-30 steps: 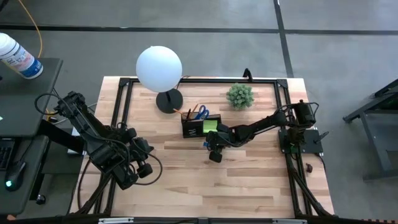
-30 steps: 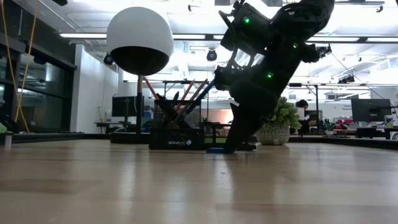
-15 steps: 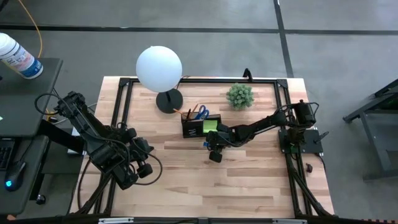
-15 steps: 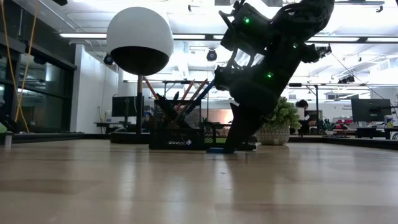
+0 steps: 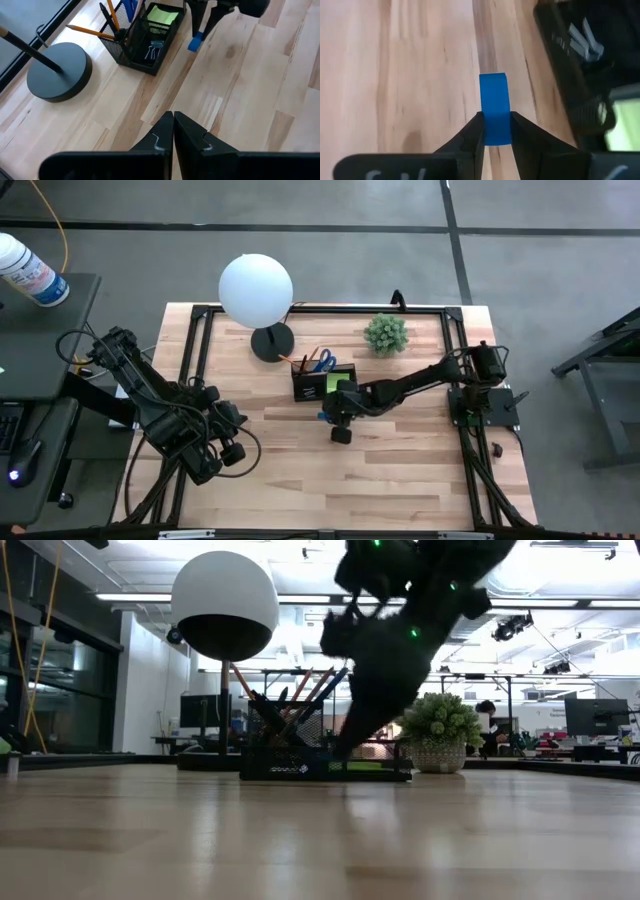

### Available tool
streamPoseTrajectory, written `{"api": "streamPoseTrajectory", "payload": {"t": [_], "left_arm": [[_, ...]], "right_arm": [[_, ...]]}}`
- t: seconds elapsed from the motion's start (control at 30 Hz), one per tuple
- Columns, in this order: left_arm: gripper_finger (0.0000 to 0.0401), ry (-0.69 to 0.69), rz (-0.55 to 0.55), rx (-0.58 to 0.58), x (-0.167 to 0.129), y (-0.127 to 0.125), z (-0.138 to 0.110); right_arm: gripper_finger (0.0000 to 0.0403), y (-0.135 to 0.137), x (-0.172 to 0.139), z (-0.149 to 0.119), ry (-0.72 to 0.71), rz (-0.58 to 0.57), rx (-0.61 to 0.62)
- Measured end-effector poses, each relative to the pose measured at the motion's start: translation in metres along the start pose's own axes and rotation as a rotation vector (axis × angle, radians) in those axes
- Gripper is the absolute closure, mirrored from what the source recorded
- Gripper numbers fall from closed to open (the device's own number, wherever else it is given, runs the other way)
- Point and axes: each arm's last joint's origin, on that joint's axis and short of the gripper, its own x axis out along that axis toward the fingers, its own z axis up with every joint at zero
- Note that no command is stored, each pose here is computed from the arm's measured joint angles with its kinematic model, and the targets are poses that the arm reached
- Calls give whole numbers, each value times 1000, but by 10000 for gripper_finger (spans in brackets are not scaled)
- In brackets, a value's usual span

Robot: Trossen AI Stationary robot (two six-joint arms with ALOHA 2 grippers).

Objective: Pick and place office supplies into organizer
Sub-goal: Put the blue eraser into the bottom left side of the desk organizer

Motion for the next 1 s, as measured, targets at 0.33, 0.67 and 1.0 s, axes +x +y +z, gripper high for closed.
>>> {"api": "streamPoseTrajectory", "payload": {"t": [0.33, 0.67, 1.0], "left_arm": [[398, 0, 0, 0, 0, 0, 0], [398, 0, 0, 0, 0, 0, 0], [398, 0, 0, 0, 0, 0, 0]], "right_arm": [[329, -5, -14, 37, -116, -138, -124], [329, -27, -17, 52, -178, -200, -95], [329, -32, -5, 51, -183, -201, -99]]}}
